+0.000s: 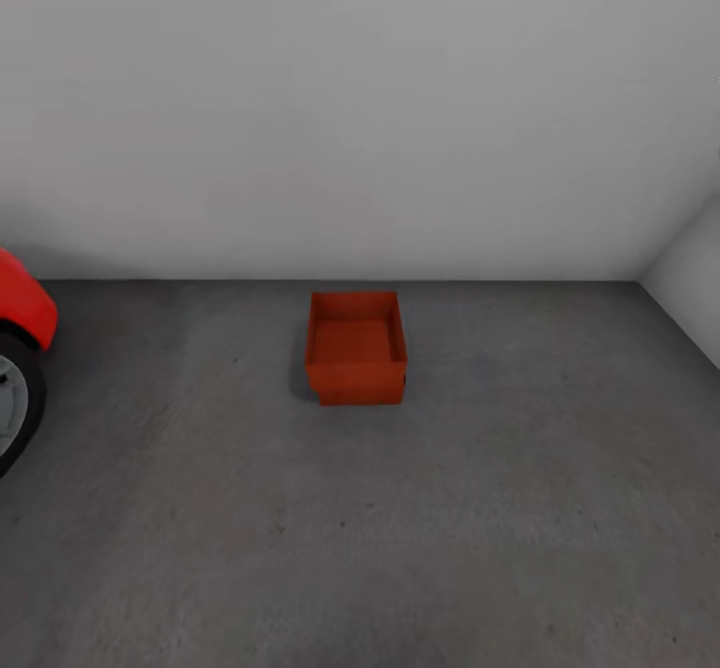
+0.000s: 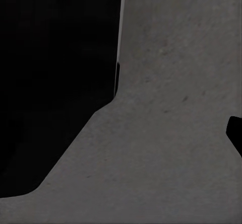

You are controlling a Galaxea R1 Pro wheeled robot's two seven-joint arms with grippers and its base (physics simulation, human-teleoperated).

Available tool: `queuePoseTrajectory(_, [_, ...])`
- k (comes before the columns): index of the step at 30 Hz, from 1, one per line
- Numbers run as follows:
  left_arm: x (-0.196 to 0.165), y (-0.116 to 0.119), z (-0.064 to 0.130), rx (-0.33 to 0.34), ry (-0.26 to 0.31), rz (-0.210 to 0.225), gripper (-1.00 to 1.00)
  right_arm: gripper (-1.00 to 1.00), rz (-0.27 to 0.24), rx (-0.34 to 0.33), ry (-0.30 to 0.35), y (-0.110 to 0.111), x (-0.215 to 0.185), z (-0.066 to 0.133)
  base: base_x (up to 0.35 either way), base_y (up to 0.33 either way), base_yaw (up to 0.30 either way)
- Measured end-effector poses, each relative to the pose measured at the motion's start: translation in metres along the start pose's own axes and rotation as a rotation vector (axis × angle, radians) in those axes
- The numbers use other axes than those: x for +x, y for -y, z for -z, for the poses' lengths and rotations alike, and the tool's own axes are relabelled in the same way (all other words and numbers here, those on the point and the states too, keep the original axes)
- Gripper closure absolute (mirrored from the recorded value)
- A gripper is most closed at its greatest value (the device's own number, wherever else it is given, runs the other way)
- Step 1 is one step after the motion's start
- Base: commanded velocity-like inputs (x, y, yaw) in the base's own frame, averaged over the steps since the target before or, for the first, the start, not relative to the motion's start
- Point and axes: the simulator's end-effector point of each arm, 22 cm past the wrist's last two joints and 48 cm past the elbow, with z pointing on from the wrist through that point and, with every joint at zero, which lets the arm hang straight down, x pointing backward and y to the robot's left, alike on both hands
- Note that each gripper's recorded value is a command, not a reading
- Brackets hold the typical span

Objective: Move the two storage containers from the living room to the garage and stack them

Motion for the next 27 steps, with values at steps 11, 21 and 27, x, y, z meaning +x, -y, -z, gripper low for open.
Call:
queuePoseTrajectory(11, [-0.007,0.001,0.002,0.003,0.017,0.005,-1.00,-1.00,-0.003,0.004,0.017,0.002,-0.007,0.000,0.000,0.000,0.000])
queuePoseTrajectory(21, [-0.014,0.002,0.004,0.007,0.032,0.010,-1.00,-1.00,-0.006,0.004,0.032,0.002,-0.013,0.001,0.000,0.000,0.000])
queuePoseTrajectory(27, [-0.018,0.002,0.006,0.008,0.041,0.012,-1.00,-1.00,-0.009,0.004,0.041,0.001,-0.017,0.001,0.000,0.000,0.000])
